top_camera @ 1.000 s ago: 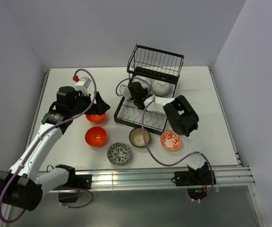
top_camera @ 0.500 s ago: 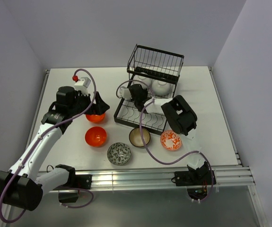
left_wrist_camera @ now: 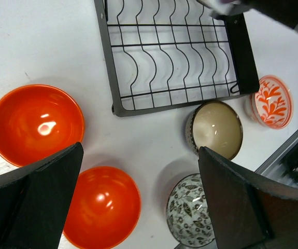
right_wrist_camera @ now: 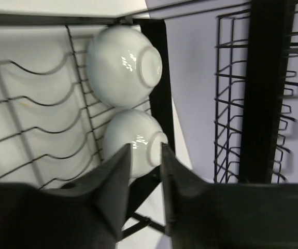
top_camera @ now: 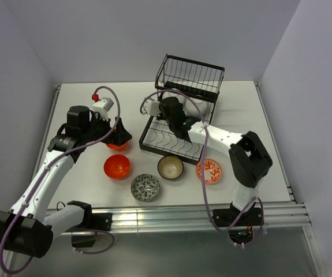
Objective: Load the bowls into the dish rack
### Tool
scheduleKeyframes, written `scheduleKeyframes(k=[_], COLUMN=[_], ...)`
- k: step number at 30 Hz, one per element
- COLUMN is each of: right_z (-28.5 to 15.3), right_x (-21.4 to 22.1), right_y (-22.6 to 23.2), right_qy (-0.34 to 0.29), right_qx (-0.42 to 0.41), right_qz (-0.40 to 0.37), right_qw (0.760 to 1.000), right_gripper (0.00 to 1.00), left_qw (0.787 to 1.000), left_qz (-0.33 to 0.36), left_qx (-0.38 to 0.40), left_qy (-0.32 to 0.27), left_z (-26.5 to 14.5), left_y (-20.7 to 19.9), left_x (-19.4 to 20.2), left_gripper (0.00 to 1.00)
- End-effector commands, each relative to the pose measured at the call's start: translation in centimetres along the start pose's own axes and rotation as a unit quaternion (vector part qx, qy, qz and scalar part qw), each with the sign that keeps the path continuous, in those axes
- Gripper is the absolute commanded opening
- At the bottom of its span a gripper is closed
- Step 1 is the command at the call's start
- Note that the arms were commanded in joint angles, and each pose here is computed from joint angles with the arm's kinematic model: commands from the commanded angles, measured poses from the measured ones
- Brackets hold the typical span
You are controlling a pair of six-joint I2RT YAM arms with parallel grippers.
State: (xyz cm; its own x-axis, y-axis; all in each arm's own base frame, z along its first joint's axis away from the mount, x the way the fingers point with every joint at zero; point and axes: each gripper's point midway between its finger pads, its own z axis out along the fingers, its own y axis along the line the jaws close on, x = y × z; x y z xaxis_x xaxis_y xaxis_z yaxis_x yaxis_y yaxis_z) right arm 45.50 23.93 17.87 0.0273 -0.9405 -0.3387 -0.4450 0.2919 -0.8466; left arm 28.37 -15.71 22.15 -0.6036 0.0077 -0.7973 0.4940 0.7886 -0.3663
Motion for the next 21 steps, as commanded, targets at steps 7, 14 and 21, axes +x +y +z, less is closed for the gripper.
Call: scheduleKeyframes(k=[7,14,21], right_z=[-9.3,-15.3,-19.3], right_x=[-1.9,-1.2,1.7], right_y=[3.5,6.8,7.5], right_qy=[-0.047,-0.068,-0.065], right_qx=[-0.129,-0.233,-0.322], right_qz=[0.092,0.154,0.269], right_qw=[0.986,0.958,0.906], right_gripper=[0.81,1.0,1.0], left_qw=[0.984,0.944,0.892], left_qz=[0.171,0.293,0.383], left_qx=[0.049,0.139,0.191], left_qy=[-0.009,0.056,0.148], left_z=[-2.3,-3.2,-2.8], left_y=[-1.4,-2.8,-5.0], left_x=[0.2,5.1,11.5], left_gripper=[0.98,0.93,0.89])
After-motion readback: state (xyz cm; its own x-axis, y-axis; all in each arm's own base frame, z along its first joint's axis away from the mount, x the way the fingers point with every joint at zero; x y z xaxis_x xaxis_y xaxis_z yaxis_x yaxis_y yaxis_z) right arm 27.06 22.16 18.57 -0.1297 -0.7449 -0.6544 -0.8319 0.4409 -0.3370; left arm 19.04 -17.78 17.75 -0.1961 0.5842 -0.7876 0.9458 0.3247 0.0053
